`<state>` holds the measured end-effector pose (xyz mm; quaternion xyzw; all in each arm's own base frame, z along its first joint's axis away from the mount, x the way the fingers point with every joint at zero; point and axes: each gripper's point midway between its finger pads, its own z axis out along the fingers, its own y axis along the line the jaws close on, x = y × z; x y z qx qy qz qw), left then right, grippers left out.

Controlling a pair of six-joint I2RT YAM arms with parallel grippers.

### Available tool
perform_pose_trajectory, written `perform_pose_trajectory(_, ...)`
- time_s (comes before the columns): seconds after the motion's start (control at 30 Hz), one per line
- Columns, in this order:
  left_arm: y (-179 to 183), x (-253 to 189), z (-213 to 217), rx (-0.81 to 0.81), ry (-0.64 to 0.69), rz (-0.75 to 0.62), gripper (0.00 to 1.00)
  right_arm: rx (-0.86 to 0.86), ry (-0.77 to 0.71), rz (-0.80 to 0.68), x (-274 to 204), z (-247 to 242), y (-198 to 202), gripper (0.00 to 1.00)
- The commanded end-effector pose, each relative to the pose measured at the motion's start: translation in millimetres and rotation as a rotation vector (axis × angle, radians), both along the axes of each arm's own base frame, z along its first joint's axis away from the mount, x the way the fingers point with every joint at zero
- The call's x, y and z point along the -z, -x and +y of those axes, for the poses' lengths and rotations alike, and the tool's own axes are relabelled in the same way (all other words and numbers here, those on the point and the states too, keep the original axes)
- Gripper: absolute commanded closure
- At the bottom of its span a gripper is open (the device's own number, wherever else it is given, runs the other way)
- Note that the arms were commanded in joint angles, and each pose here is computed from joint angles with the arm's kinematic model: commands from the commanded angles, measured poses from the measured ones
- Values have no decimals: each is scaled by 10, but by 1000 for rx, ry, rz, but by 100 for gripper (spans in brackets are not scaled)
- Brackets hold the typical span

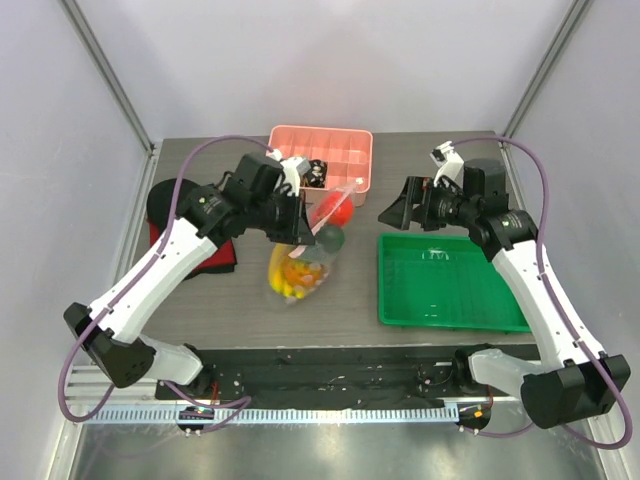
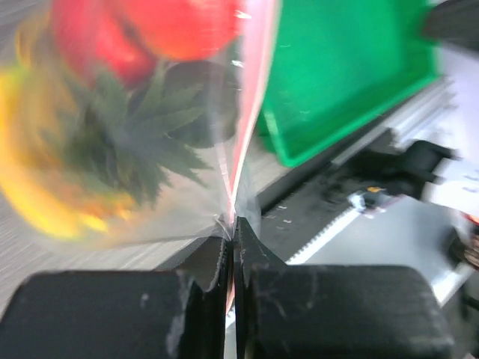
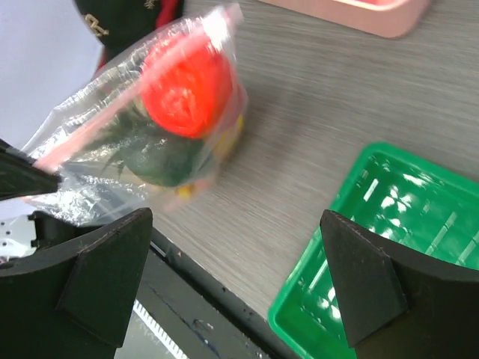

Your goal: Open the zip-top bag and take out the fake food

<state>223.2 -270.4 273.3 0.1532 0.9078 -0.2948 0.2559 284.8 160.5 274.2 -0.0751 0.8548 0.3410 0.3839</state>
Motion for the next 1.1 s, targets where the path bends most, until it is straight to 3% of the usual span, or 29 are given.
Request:
perform_pose_trajectory(0.0,318,-326,-122,151,156,96,100,-105,-102,-164,-151,191,10,0)
perform_pose_trajectory(0.03,329,-336,-118,159,169,99,100,-127,-128,-260,-266,230,-53,3)
perform_pose_trajectory(0.1,379,-390,-108,189,221,110,100,-156,-207,-279,-132,308,13,5)
perform_pose_trajectory(0.13,387,-321,-91,185,221,128,100,-145,-254,-384,-307,329,-69,4)
perform_pose_trajectory(0.17,410,-332,-96,198,245,138,100,-129,-284,-395,-305,337,-92,4)
perform_pose_trajectory(0.27,358,-302,-66,180,272,142,100,-82,-363,-314,-120,373,-177,5)
perform_pose_trajectory(0.33,297,-298,-72,156,287,135,100,37,-371,-147,95,341,-322,9)
perform_pose_trajectory(0.4,269,-272,-116,159,297,150,100,60,-399,-82,-29,440,-349,10)
perform_pose_trajectory(0.53,222,-238,-133,170,267,160,100,314,-293,128,170,339,-387,6)
perform_pose_trajectory(0.7,209,-202,-97,154,239,162,100,354,-344,271,184,550,-442,10)
perform_pose_trajectory(0.73,198,-193,-84,145,229,160,100,381,-289,347,385,561,-433,12)
perform_pose_trajectory(0.8,189,-194,-62,140,216,150,100,398,-242,355,367,625,-469,15)
perform_pose_trajectory(0.87,184,-200,-47,139,210,139,100,412,-215,394,460,680,-487,24)
perform_pose_trajectory(0.9,183,-190,-44,138,206,141,100,413,-217,400,470,702,-502,33)
perform_pose_trajectory(0.93,189,-194,-41,137,208,141,100,408,-219,407,469,738,-505,49)
perform_pose_trajectory(1.0,185,-189,-13,130,193,128,100,416,-231,414,443,772,-558,64)
perform_pose_trajectory(1.03,169,-213,16,118,179,108,100,419,-232,419,416,770,-552,78)
perform_pose_trajectory(1.07,84,-204,115,61,127,62,100,415,-239,409,339,785,-569,83)
